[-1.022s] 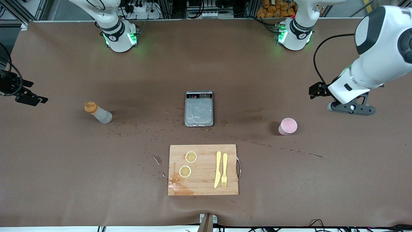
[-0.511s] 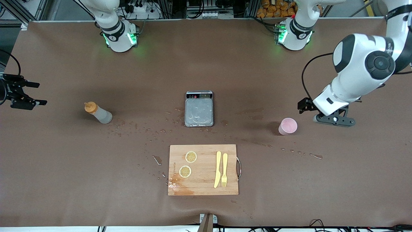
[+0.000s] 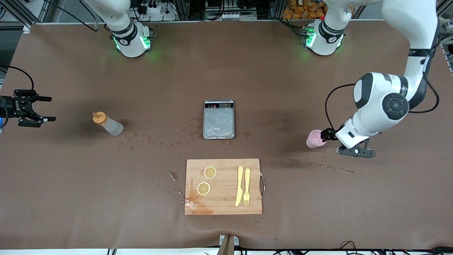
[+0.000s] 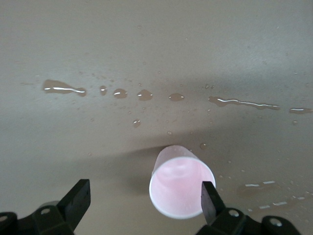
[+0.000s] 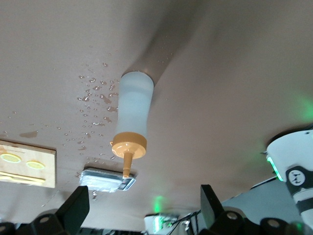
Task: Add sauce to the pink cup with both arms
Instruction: 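Grasp the pink cup with the left gripper while the right gripper approaches the bottle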
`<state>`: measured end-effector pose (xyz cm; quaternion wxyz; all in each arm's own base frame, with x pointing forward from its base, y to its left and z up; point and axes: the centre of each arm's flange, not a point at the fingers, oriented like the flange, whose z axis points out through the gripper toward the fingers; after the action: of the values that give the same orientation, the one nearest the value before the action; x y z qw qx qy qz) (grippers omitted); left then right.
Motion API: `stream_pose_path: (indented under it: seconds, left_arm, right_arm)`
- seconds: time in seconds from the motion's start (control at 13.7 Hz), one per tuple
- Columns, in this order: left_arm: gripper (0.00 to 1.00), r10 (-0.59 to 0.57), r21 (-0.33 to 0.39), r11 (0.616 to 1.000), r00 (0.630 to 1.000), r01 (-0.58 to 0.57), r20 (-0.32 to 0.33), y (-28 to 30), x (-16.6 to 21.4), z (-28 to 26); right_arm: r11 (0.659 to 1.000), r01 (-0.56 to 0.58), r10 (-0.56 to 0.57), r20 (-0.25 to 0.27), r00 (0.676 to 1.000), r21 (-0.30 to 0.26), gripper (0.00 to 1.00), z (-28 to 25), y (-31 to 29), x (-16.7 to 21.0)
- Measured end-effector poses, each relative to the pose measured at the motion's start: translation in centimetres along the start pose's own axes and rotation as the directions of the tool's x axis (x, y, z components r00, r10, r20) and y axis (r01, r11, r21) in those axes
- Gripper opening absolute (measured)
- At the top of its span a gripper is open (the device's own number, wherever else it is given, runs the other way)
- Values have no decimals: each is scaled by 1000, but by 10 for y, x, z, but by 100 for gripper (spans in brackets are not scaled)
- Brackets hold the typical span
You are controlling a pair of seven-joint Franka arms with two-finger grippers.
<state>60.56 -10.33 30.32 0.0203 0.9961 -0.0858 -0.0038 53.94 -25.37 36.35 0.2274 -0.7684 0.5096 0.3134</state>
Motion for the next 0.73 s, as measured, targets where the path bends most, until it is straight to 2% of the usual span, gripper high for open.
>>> stream_pose_path:
  seconds: [0.22, 0.51, 0.73]
  left_arm:
    - [100, 106, -8, 994, 994, -106, 26, -1, 0, 25]
    - [100, 172, -18, 985, 984, -172, 53, 1, -2, 42]
    - [100, 209, -30, 978, 975, -207, 82, 0, -5, 59]
  right_arm:
    - [995, -74, 65, 127, 990, 71, 100, 26, 18, 51]
    - [976, -163, 116, 294, 949, 143, 100, 87, 21, 91]
    - [965, -215, 153, 347, 925, 148, 100, 118, 27, 112]
